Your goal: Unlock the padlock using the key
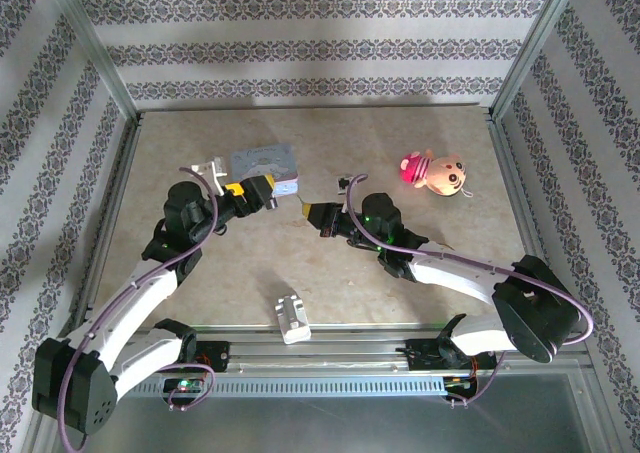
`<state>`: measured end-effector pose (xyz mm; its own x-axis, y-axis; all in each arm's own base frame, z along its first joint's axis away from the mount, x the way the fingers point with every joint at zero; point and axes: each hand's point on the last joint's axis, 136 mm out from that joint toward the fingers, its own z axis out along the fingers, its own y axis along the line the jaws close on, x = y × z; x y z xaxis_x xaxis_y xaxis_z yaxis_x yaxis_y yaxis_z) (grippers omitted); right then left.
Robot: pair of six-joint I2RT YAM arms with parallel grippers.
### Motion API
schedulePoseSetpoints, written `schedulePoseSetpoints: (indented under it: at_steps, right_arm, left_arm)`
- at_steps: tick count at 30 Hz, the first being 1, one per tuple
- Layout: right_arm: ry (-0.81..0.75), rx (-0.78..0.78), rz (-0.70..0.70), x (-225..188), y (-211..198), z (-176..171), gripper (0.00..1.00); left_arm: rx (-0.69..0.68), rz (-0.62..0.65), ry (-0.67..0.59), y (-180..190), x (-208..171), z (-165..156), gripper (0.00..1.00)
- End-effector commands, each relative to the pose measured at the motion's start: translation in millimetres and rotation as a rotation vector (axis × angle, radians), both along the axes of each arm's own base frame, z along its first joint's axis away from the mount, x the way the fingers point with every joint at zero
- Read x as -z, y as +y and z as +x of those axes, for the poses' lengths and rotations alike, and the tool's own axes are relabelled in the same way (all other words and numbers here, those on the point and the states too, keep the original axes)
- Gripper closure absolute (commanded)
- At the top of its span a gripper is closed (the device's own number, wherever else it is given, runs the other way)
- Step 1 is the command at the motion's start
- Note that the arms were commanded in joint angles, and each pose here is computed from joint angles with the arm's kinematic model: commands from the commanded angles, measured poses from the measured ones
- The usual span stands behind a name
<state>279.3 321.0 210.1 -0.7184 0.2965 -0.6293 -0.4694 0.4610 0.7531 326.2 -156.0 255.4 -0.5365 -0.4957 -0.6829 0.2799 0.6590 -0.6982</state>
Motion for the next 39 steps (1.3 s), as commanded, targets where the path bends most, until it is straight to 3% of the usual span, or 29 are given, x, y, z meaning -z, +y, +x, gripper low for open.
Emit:
schedulePoseSetpoints:
  at_steps: [1,8,11,22,27,39]
  right_arm:
    - [0.069,0.092,-0.052,20.1,-12.5,10.8,1.00]
    - [0.190,0.170,-0.131,58.4,-24.2,14.7,1.00]
    - [0.225,0.185,-0.146,70.4,-26.6,14.4,1.00]
    - [0.273,0.186,-0.165,87.0,-26.0,13.0,1.00]
    - [0.274,0.188,-0.167,88.3,-25.9,13.7,1.00]
    - [0.261,0.179,-0.162,82.4,-24.2,14.8,1.00]
  left_arm:
    - [-0.076,0.153,0.135,13.3,33.9,7.5,0.01]
    - [-0.096,0.395,0.316,12.2,91.3,22.1,0.01]
    - [-0.099,0.486,0.371,8.4,114.1,30.3,0.06]
    - [-0.142,0.670,0.490,4.9,182.2,64.9,0.19]
    - [-0.178,0.721,0.500,8.1,201.2,78.8,0.32]
    - [-0.246,0.747,0.485,11.9,217.6,96.1,0.36]
